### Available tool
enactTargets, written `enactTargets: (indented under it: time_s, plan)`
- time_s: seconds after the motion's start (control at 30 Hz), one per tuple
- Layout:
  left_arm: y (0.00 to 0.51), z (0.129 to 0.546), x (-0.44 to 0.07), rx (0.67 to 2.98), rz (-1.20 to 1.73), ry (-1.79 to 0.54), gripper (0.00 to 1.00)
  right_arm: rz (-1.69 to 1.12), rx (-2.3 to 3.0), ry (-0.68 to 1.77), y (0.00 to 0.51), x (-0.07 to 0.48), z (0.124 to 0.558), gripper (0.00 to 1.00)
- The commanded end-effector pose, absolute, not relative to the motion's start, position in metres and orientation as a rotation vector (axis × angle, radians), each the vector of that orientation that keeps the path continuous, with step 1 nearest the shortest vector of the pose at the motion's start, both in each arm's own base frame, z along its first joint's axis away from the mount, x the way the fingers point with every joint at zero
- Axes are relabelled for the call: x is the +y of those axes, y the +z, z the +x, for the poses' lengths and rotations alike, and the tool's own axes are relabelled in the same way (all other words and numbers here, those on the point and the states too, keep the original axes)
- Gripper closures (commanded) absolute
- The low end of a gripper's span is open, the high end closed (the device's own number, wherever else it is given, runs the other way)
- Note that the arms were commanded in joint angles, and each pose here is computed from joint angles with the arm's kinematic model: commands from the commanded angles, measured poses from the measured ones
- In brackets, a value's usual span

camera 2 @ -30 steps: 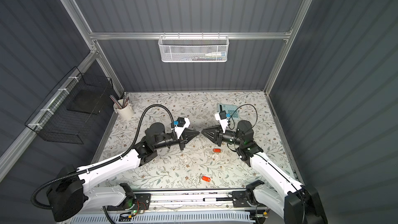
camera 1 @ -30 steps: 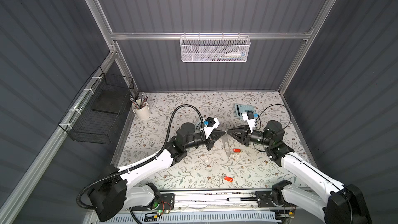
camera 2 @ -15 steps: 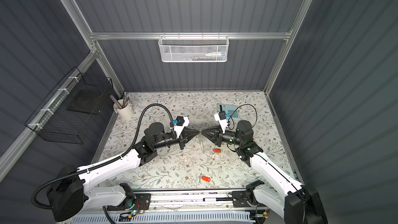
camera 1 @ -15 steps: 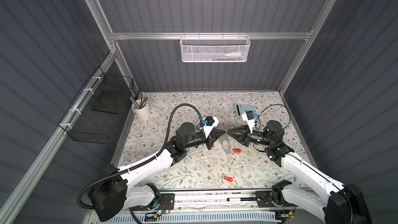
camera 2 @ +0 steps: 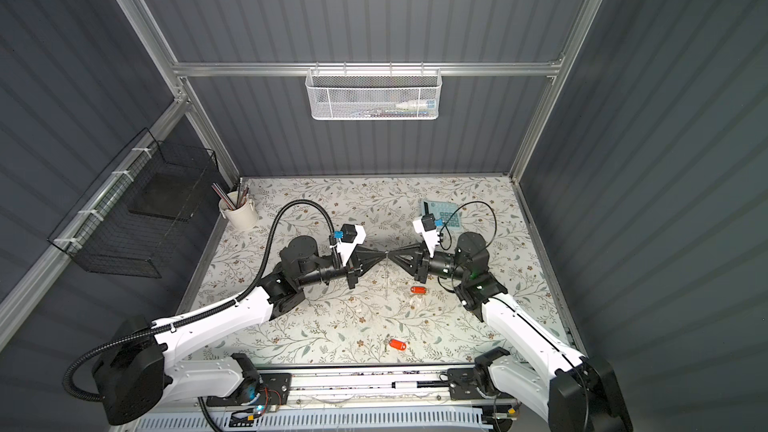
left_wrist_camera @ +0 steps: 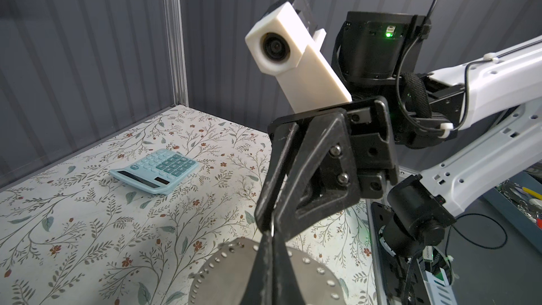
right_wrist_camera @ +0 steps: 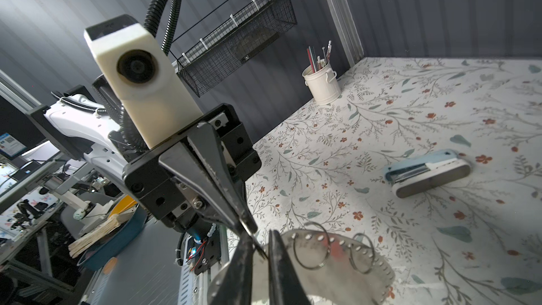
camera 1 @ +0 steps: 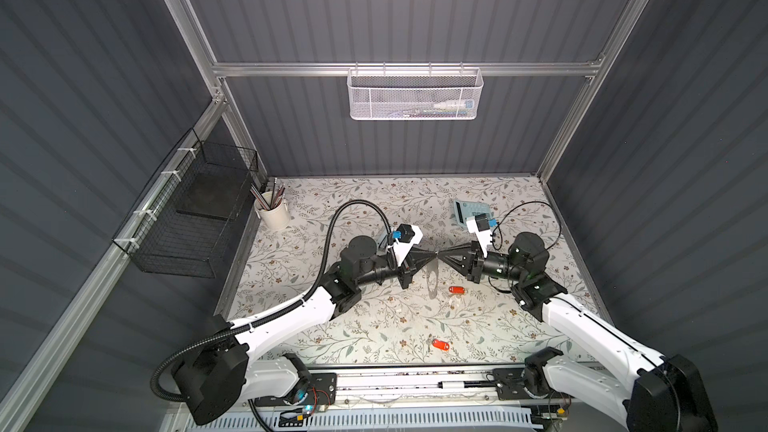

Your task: Put the keys on the keyring

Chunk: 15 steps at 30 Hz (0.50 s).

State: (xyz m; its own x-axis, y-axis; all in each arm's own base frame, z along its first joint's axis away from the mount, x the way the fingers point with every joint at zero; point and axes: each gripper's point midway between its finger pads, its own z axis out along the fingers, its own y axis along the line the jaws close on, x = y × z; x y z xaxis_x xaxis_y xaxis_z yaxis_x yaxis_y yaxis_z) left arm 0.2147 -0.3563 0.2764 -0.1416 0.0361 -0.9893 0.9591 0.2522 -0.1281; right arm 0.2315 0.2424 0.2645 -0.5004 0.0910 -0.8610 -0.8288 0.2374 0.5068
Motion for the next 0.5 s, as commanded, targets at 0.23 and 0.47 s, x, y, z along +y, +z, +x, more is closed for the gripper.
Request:
enactTargets:
  time_s: [0.23, 0.47]
  plan:
    - [0.2906, 0.216, -0.3574, 1.417, 0.978, -1.117, 1.0, -0.723, 1.654, 1.386, 0.2697, 0.2442, 0.2286, 1.0]
    - [0.2873, 0.2175, -0.3535, 1.481, 1.0, -1.102, 1.0, -0.75, 1.673, 1.283, 0.2688, 0.2404, 0.232, 1.0]
